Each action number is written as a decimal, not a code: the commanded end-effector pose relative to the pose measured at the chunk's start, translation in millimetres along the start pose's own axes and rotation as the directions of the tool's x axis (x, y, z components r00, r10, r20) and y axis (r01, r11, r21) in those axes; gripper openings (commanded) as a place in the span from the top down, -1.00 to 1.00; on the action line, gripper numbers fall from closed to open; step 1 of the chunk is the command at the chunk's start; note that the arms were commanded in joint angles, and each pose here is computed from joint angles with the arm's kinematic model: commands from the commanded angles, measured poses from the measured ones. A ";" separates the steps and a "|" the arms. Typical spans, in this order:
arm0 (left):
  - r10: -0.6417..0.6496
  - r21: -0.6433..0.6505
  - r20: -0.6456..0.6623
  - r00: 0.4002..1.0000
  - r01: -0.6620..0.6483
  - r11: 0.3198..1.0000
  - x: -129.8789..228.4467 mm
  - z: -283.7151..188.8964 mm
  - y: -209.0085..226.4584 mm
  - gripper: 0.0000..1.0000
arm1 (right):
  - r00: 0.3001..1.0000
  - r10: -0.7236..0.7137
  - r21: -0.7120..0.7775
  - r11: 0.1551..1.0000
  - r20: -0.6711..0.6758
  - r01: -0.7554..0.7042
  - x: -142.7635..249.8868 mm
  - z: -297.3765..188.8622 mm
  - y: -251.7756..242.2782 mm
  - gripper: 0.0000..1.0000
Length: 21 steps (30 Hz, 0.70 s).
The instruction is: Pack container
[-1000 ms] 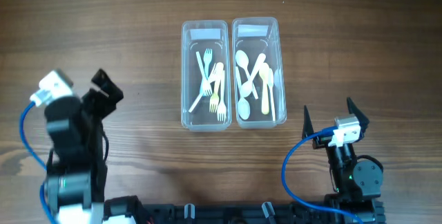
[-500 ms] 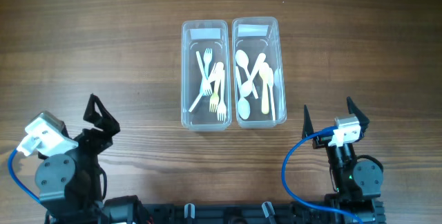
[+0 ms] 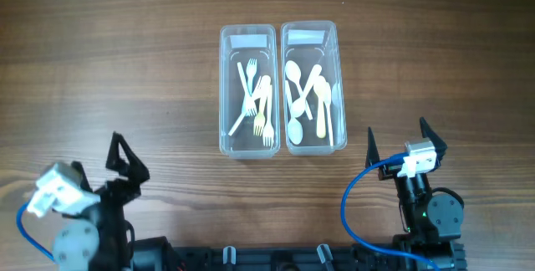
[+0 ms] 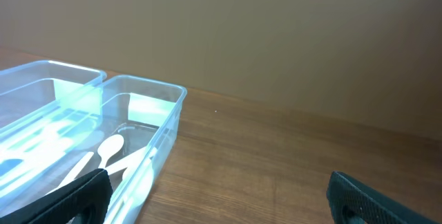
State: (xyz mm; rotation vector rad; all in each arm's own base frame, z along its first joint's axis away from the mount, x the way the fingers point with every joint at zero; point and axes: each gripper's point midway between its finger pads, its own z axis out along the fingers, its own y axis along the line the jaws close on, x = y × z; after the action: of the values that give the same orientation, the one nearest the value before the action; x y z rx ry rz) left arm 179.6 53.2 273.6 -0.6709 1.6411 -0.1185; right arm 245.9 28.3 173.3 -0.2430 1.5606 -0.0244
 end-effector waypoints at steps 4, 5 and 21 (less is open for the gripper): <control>0.007 0.070 -0.003 1.000 -0.007 0.998 32.1 2.4 4.9 -1.00 | 1.000 -0.012 -0.010 1.000 0.017 0.012 -3.5 -0.9 1.6 -1.00; 0.008 0.072 -0.007 1.000 -0.007 0.997 34.5 4.4 5.1 -1.00 | 1.000 -0.013 -0.010 1.000 0.017 0.013 -3.5 -0.9 1.6 -1.00; -0.012 0.193 0.078 0.997 -0.003 0.981 70.3 57.9 -1.3 -1.00 | 1.000 -0.012 -0.010 1.000 0.017 0.012 -3.5 -0.9 1.6 -0.99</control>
State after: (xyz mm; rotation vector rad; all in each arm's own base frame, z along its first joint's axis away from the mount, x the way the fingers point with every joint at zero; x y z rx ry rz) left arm 222.8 43.7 208.6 -0.5810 1.5522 -0.2142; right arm 245.8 28.3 173.5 -0.2429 1.5598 -0.0245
